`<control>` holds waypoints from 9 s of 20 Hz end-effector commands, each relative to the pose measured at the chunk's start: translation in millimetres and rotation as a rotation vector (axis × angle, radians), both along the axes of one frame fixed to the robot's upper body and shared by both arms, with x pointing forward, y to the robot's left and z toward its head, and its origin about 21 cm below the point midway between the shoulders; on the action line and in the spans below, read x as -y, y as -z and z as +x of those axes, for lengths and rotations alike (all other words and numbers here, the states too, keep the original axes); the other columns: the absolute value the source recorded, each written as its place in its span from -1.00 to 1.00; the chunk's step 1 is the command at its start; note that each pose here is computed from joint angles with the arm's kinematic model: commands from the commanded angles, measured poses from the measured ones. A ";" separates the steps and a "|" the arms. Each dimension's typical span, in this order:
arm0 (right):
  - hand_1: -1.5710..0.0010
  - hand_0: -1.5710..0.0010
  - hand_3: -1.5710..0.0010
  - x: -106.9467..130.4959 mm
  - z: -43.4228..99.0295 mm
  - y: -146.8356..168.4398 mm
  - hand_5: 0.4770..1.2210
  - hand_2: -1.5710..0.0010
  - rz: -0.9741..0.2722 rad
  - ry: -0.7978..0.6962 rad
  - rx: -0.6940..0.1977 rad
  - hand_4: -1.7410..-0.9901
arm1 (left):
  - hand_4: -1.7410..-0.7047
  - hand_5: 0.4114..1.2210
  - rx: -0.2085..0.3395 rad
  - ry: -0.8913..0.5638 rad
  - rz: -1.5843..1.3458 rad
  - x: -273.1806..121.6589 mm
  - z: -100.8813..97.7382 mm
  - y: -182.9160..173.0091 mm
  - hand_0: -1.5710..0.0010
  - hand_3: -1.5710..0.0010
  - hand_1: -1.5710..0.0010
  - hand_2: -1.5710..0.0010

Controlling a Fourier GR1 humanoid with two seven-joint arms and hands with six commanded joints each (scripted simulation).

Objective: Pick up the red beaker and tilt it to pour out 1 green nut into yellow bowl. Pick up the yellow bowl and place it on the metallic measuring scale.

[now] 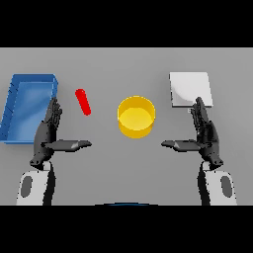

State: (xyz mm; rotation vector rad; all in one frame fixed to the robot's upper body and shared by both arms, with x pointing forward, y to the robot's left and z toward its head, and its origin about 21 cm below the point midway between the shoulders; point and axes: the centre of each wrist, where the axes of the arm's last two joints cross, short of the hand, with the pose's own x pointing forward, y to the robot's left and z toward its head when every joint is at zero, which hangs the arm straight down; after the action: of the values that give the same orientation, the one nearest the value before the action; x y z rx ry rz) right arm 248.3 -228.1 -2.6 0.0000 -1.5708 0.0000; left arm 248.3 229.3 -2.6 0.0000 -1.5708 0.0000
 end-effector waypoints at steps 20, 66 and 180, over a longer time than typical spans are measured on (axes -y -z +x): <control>1.00 1.00 1.00 -3.5 -22.6 -18.3 -0.60 1.00 -0.264 -0.084 0.161 0.45 | 0.13 -0.42 -0.063 0.114 0.206 6.0 3.9 -10.4 1.00 1.00 1.00 1.00; 1.00 1.00 1.00 4.8 -32.0 -15.8 -0.55 1.00 -0.252 -0.076 0.160 0.37 | -0.94 0.78 0.104 0.119 0.094 48.1 130.6 -5.8 -0.96 -0.95 -0.96 -0.97; 1.00 1.00 1.00 -0.7 -20.1 -11.0 -0.52 1.00 -0.304 -0.111 0.183 0.56 | 0.85 -0.46 -0.479 -0.111 0.785 -113.6 109.2 -104.1 0.87 0.88 0.88 0.89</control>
State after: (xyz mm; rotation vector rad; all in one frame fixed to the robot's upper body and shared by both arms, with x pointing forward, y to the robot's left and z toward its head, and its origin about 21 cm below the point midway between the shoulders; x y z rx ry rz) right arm 228.3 -227.6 8.5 -0.1558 -1.7372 0.3336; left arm 357.6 342.8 101.7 0.6566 -1.0091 -0.4936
